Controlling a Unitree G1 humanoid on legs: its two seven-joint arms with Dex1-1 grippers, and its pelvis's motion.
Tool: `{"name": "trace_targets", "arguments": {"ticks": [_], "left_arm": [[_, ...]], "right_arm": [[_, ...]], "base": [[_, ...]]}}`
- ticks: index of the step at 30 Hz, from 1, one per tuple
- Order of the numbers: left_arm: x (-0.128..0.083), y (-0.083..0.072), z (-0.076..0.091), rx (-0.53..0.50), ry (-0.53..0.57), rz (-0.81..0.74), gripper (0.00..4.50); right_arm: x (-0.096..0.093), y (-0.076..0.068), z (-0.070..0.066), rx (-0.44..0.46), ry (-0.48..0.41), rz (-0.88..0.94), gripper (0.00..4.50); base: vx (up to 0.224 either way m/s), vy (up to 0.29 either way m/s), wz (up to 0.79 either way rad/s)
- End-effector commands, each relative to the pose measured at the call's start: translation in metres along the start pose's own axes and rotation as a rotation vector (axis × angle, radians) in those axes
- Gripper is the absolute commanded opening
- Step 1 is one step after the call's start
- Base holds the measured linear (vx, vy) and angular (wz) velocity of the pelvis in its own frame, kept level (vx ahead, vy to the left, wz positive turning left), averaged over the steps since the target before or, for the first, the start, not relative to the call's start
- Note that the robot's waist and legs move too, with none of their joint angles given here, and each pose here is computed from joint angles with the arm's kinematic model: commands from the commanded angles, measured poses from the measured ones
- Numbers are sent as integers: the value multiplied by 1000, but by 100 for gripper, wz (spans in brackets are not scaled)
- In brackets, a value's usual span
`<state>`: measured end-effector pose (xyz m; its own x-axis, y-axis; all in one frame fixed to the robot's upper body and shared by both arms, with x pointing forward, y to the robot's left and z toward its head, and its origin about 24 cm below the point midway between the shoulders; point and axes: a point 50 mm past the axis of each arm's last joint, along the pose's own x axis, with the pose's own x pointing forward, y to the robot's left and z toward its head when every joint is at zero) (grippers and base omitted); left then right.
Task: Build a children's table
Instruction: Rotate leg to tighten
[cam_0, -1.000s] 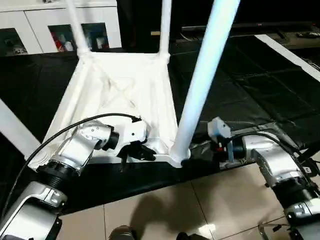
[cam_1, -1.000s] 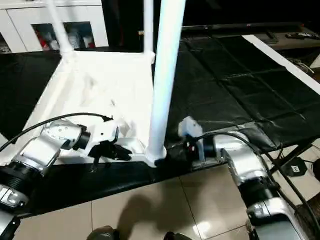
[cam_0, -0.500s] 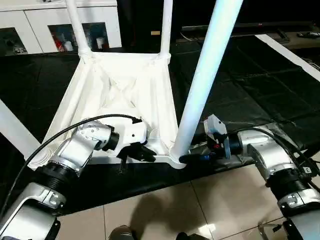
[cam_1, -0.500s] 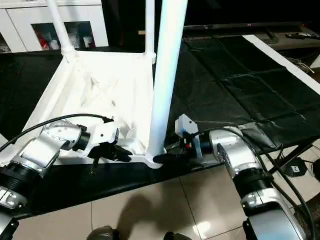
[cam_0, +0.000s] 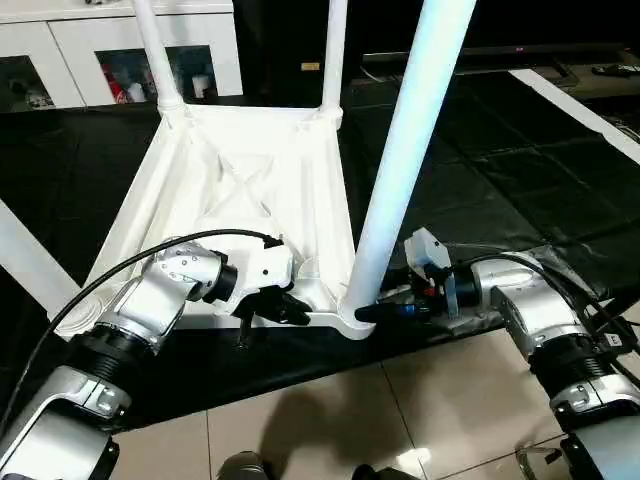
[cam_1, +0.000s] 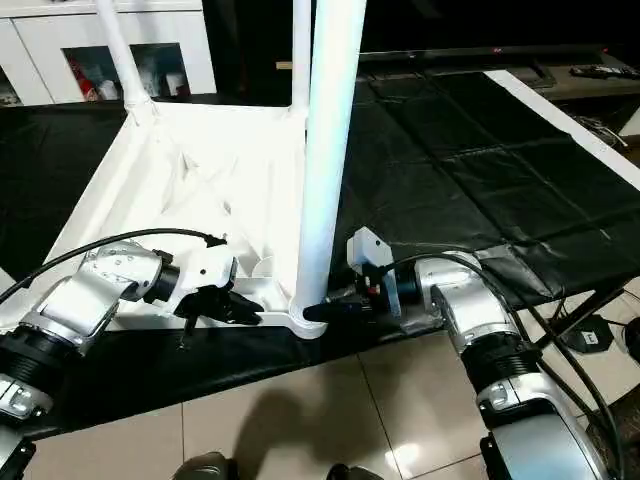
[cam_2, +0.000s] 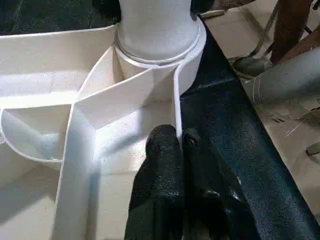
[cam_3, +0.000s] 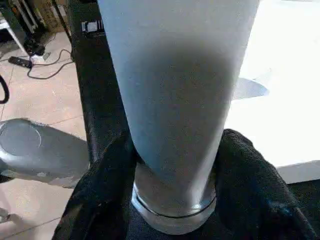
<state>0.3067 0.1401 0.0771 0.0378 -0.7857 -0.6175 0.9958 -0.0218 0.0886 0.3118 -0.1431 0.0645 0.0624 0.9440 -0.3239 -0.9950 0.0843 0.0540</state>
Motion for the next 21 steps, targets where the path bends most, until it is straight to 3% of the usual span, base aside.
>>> {"name": "trace_targets", "arguments": {"ticks": [1, 5, 14, 18, 21], "left_arm": [[8, -1, 10, 37, -12, -30, 0], [8, 8, 14, -8, -50, 39, 0], [5, 36, 32, -165, -149, 327, 0], [8, 44, 44, -241, -196, 441, 0], [10, 46, 49, -264, -212, 481, 0]], "right_arm": [[2, 0, 4, -4, -12, 26, 201], [7, -3, 3, 32, -32, -53, 200], [58, -23, 11, 124, -89, -478, 198], [83, -36, 18, 233, -90, -725, 196], [88, -39, 18, 251, -74, -818, 196]], "base": [[0, 0, 0], [0, 0, 0], [0, 0, 0], [0, 0, 0], [0, 0, 0]]}}
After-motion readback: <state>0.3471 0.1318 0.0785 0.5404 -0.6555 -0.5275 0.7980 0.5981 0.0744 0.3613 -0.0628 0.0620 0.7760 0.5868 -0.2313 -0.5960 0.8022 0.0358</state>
